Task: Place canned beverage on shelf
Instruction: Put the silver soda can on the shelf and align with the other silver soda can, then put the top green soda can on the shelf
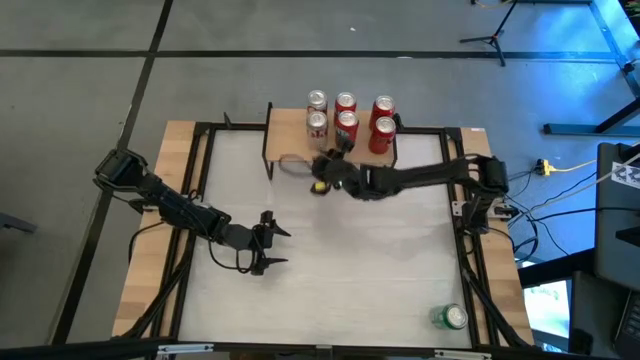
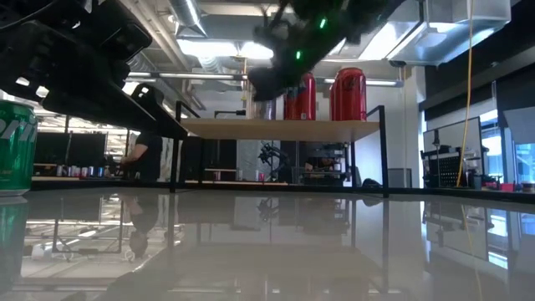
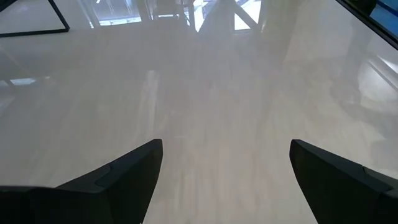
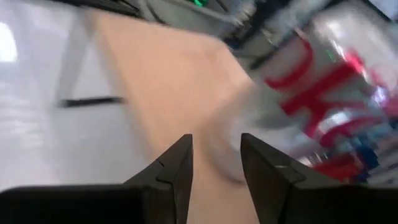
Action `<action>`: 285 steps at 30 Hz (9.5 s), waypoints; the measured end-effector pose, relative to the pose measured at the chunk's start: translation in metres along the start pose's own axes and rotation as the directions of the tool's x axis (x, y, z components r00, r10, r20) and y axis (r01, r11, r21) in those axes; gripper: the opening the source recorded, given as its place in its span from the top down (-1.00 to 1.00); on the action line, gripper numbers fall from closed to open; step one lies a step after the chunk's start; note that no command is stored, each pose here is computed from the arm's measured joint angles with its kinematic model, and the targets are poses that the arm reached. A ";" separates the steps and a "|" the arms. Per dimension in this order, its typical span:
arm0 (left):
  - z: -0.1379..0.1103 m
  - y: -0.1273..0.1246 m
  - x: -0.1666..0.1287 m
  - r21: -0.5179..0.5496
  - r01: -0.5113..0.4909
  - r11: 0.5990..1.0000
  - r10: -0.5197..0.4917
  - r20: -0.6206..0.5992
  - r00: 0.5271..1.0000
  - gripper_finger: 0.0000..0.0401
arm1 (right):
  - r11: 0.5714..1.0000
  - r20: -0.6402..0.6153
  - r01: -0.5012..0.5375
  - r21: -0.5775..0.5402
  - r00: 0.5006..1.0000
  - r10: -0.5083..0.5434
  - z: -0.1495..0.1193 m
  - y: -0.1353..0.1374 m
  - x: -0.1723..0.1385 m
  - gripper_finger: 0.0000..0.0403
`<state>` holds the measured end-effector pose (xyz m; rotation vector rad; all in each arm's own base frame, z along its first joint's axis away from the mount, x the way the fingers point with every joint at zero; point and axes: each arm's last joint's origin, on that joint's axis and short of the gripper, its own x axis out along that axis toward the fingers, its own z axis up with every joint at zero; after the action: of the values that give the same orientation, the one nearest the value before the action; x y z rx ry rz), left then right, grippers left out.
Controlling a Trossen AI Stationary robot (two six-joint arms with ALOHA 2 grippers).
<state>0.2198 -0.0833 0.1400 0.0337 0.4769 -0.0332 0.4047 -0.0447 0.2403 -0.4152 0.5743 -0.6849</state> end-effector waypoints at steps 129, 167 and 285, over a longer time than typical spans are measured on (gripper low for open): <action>0.033 0.078 -0.100 -0.103 -0.486 0.868 -0.036 -0.989 0.144 -0.40 | 0.832 0.222 -0.547 -0.092 0.803 0.552 -0.057 0.048 -0.152 0.34; 0.270 0.178 -0.080 0.024 -0.357 0.934 0.273 -0.691 0.669 -0.42 | 0.827 0.192 -0.560 -0.051 0.807 0.558 -0.060 0.049 -0.151 0.34; 0.103 0.058 -0.041 0.052 -0.202 0.978 0.188 -0.638 0.746 -0.62 | 0.851 0.097 -0.518 -0.092 0.846 0.525 -0.069 0.043 -0.141 0.34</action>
<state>0.2328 -0.0282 0.2512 0.0758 1.1668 0.1999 0.2930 0.0713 0.2142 -0.3333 0.5641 -0.1142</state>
